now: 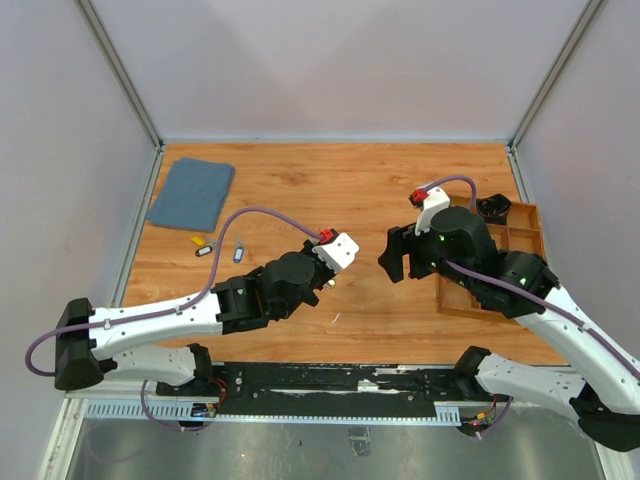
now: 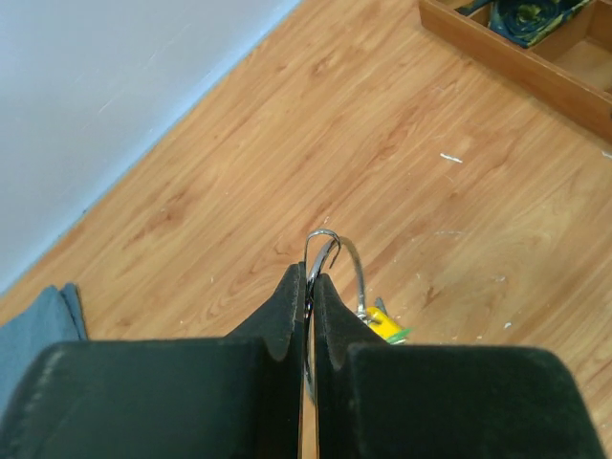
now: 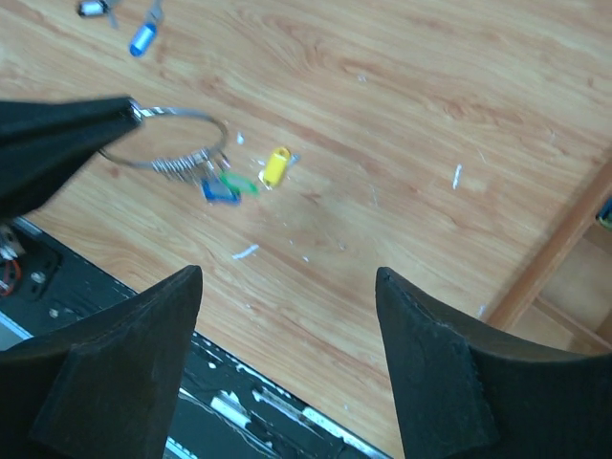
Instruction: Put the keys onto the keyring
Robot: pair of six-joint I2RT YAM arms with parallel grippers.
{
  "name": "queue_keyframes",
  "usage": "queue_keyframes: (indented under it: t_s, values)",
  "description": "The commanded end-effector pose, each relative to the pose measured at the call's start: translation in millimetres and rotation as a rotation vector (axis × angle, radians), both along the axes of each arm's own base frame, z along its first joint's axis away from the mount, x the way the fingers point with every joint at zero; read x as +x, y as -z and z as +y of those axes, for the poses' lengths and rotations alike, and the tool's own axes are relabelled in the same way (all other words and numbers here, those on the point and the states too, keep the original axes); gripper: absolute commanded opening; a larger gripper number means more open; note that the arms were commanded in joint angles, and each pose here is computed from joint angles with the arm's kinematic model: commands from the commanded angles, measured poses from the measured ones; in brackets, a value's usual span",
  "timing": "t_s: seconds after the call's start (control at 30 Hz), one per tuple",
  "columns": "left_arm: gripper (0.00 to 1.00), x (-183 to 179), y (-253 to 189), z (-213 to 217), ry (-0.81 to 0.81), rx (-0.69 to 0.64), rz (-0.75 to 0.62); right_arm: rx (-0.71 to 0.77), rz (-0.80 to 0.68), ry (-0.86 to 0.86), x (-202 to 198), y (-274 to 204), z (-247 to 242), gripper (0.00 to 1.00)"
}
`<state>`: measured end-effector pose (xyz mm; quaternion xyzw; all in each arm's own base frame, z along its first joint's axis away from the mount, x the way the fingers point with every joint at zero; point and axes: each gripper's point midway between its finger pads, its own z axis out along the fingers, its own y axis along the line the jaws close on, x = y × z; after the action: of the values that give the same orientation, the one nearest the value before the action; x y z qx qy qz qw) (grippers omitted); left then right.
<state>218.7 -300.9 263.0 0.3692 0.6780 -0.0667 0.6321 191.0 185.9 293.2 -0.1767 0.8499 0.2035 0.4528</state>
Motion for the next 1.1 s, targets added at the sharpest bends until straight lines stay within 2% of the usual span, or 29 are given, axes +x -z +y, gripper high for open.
queue_keyframes:
  t_s: [0.0,0.2,0.3,0.5,0.6,0.7,0.97,1.07]
  values:
    - [0.00,7.8,-11.9,13.9,-0.092,-0.079,0.030,-0.100,0.057,0.039,-1.3,31.9,-11.6,0.74]
    - [0.01,10.5,-5.9,34.8,-0.162,-0.068,0.054,-0.136,0.185,0.015,0.3,70.9,1.9,0.74]
    - [0.01,23.4,-3.5,52.2,-0.242,-0.067,0.077,-0.136,0.251,-0.020,3.0,94.7,15.2,0.71]
    - [0.00,55.8,-8.1,96.6,-0.395,-0.114,0.115,-0.097,0.397,-0.029,5.5,145.6,47.5,0.55]
    - [0.01,64.2,-4.9,113.4,-0.448,-0.100,0.126,-0.023,0.427,0.014,10.0,167.3,70.1,0.50]
    - [0.01,64.2,-1.0,118.8,-0.453,-0.097,0.133,0.060,0.424,0.081,16.7,184.1,90.4,0.49]
    - [0.01,52.3,-3.2,127.9,-0.433,-0.140,0.139,0.277,0.507,0.311,28.4,222.1,109.2,0.47]
    - [0.01,48.2,0.9,131.7,-0.431,-0.132,0.152,0.305,0.511,0.419,33.1,231.5,109.8,0.45]
